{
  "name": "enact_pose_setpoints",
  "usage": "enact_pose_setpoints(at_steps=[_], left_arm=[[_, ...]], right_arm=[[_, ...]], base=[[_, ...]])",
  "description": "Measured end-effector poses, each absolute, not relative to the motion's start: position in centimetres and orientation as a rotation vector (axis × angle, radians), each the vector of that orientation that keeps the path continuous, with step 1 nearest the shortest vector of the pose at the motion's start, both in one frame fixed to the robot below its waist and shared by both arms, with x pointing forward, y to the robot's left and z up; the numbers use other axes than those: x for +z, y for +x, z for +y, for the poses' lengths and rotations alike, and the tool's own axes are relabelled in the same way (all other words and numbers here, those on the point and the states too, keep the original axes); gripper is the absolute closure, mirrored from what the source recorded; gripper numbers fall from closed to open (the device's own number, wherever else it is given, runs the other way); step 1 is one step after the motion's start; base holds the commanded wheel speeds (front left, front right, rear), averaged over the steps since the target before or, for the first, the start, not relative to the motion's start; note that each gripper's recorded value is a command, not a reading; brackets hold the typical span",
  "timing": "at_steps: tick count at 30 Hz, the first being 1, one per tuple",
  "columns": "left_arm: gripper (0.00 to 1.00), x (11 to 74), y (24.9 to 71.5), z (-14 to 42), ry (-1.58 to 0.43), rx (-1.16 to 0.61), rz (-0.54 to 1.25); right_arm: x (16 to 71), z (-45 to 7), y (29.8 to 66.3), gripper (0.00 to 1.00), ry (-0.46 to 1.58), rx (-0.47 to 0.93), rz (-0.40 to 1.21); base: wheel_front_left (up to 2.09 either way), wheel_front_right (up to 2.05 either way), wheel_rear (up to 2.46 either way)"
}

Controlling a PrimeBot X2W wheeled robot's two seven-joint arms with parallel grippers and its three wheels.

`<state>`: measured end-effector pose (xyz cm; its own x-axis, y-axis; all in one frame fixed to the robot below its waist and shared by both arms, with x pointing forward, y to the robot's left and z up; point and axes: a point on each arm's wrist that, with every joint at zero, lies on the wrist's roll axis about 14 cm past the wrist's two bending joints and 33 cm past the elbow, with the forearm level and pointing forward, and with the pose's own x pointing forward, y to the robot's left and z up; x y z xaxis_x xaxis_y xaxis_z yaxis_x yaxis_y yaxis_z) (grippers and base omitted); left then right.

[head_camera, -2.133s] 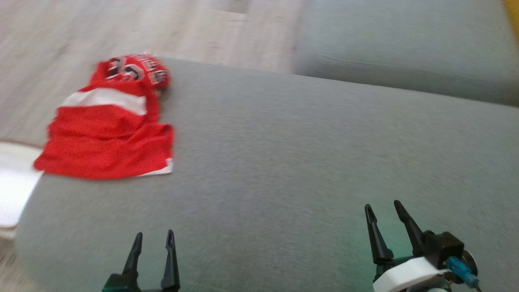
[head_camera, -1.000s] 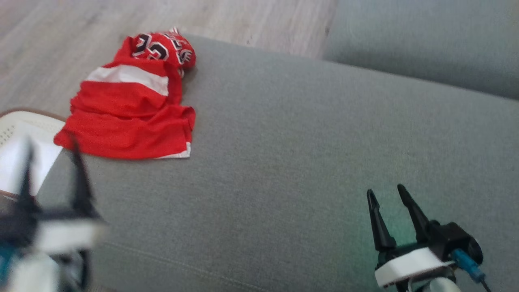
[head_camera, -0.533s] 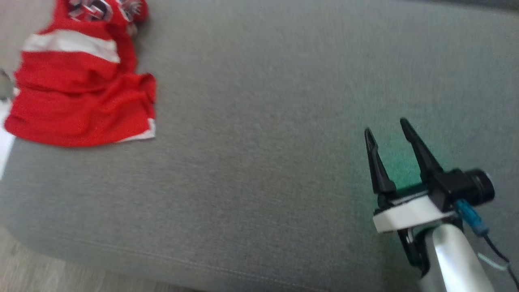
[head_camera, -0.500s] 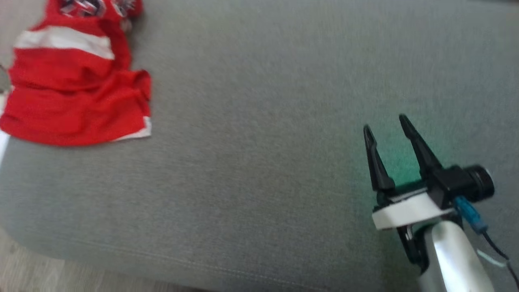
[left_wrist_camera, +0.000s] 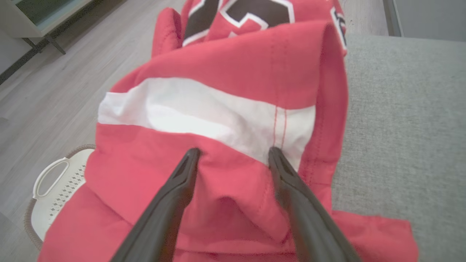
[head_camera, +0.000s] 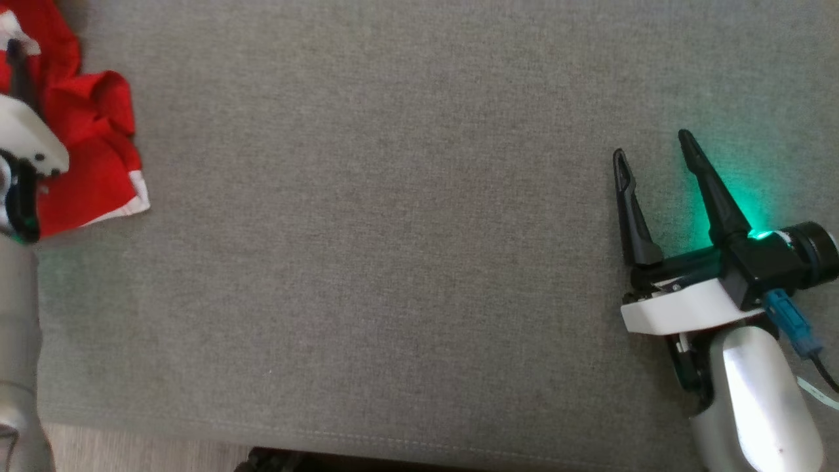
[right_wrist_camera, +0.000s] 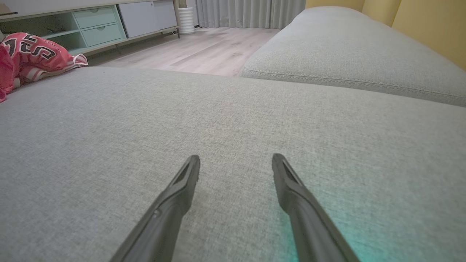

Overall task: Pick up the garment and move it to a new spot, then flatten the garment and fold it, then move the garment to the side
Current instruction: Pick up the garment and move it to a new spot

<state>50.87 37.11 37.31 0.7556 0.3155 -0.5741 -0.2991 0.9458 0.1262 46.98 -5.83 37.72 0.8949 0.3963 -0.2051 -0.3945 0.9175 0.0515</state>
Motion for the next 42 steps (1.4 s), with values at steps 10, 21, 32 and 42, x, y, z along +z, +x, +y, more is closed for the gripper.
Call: enact_pose_setpoints(at_steps=[10,21,32,42], left_arm=[[0.78,34.2,51.1,37.7,-0.002,0.386,0.704],[1.0,35.8,50.6,38.0,-0.025,0.39,0.665],[1.0,46.6,50.8,39.9,0.064,0.338,0.405],[1.0,59.0,52.7,34.7,0.172,0.162,0.117]], right_arm=[[37.0,-6.1,47.4,0.0,0.004,0.403,0.215],[37.6,-6.0,47.4,0.0,-0.001,0.405,0.211],[41.5,-5.0,46.1,0.0,0.037,0.426,0.141],[45.3,-6.2,43.7,0.0,0.068,0.394,0.066]], base=[[0.0,0.0,0.0],[0.0,0.0,0.0],[0.0,0.0,0.0],[0.0,0.0,0.0]])
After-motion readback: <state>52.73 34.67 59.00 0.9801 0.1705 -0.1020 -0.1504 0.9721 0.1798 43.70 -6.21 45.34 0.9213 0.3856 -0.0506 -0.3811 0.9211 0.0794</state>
